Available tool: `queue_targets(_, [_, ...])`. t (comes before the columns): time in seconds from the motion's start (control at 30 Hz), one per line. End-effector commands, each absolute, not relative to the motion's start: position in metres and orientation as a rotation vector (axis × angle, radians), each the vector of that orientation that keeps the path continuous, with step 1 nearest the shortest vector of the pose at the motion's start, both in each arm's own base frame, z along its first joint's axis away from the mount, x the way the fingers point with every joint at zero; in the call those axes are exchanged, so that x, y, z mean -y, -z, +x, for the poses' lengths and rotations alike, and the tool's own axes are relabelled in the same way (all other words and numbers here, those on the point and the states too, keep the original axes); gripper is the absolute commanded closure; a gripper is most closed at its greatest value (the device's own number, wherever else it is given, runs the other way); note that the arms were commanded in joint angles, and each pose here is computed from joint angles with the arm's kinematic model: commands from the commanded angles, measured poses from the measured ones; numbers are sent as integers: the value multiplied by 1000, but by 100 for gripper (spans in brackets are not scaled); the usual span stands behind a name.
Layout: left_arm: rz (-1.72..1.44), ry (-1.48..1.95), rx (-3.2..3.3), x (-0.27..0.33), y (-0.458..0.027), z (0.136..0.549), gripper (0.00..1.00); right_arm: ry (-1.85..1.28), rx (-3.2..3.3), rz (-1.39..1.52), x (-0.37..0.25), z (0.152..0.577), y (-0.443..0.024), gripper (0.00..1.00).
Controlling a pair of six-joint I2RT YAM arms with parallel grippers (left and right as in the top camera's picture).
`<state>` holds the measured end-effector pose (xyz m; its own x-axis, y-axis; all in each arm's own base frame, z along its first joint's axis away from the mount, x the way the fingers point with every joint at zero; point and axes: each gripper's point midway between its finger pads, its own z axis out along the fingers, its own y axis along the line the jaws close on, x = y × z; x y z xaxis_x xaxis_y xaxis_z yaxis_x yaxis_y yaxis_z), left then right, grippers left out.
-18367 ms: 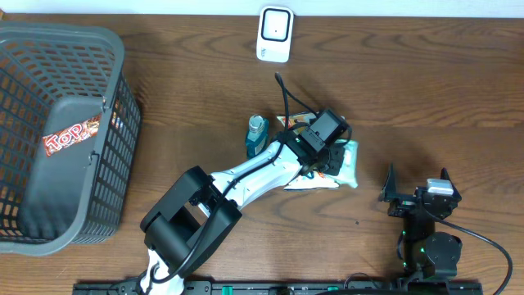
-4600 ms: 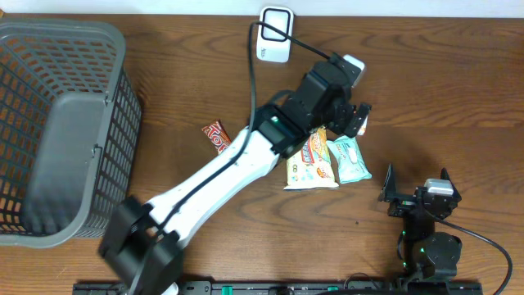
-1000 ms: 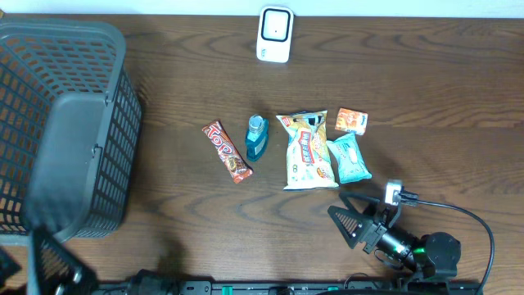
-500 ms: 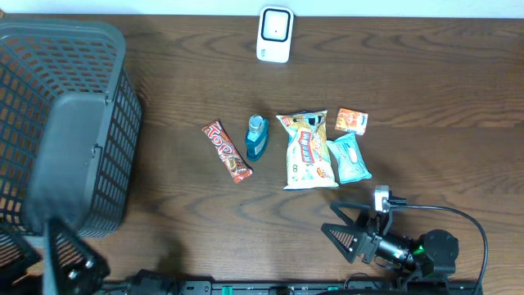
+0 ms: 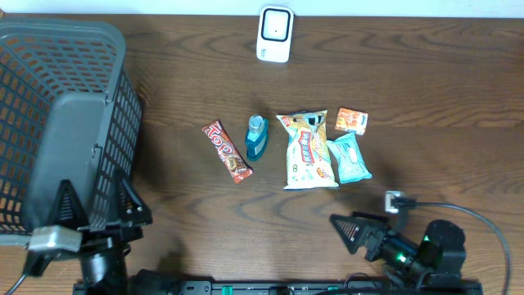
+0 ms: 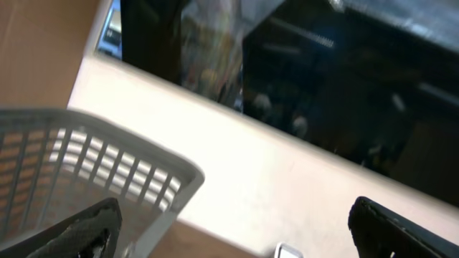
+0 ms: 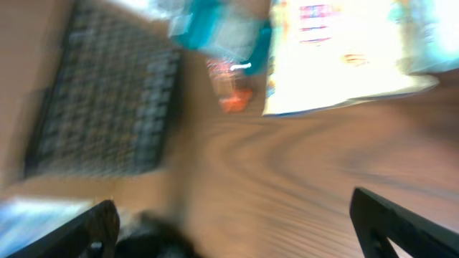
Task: Scan the item barcode
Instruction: 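Reach the right gripper toward the light green washable wipes pack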
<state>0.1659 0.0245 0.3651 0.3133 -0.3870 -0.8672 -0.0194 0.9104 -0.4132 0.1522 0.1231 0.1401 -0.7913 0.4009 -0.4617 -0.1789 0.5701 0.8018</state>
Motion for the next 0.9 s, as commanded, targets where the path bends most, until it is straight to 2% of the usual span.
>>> queue_targets(0.0, [-395,231,-1267,-26,-353,171,2,-616,-2207,283,-58,178,-160,6])
queue_targets(0.13, [-393,221,-1299,-25,-345,174,2,-435,-2254,427,-30,190,-186,6])
queue_targets(0.23, [-392,211,-1328,-25,-338,175,2,-328,-2327,541,-14,197,-186,5])
queue_targets(0.43, [-385,174,-1439,-24,-312,179,2,-406,-2602,641,-30,211,-148,1])
queue_targets(0.6, [-368,88,-1676,-24,-254,177,2,-555,-2749,663,-52,239,-112,1])
queue_targets(0.73, [-344,-7,-1913,-28,-199,162,2,-572,-2831,521,-66,254,-87,16])
queue_targets(0.87, [-323,-82,-2089,-33,-160,142,2,-262,-2841,385,-61,269,-67,15])
